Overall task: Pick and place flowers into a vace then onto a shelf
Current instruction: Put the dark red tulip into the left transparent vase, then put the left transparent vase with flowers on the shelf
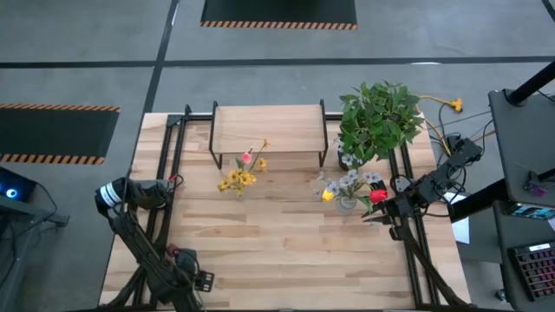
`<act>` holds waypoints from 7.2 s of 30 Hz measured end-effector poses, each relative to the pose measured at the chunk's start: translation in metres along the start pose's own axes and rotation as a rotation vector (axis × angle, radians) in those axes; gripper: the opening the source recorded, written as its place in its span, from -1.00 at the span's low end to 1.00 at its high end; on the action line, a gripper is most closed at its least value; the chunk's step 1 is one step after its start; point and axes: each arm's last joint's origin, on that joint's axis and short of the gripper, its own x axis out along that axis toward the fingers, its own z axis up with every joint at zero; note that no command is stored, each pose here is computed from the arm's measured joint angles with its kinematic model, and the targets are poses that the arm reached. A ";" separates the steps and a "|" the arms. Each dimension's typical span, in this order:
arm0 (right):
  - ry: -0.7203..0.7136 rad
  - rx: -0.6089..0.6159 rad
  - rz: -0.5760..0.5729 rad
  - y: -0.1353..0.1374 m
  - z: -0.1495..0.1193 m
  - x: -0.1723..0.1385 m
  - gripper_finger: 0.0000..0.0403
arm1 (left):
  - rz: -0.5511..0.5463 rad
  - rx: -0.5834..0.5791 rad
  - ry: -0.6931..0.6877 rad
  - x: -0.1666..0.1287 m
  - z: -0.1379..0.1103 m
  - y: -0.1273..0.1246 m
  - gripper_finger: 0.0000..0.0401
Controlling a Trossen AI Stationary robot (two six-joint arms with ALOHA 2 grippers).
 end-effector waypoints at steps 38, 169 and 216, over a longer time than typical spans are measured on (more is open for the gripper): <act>0.000 0.000 0.000 0.000 0.000 0.000 -0.79 | -0.100 0.246 -0.206 0.026 0.013 0.008 -0.27; 0.011 0.020 0.000 0.000 -0.001 0.001 -0.79 | -0.811 0.958 -1.796 -0.032 0.237 0.015 -1.00; 0.011 0.023 0.001 0.000 -0.001 0.001 -0.79 | -0.892 0.738 -1.539 -0.019 0.230 0.032 0.71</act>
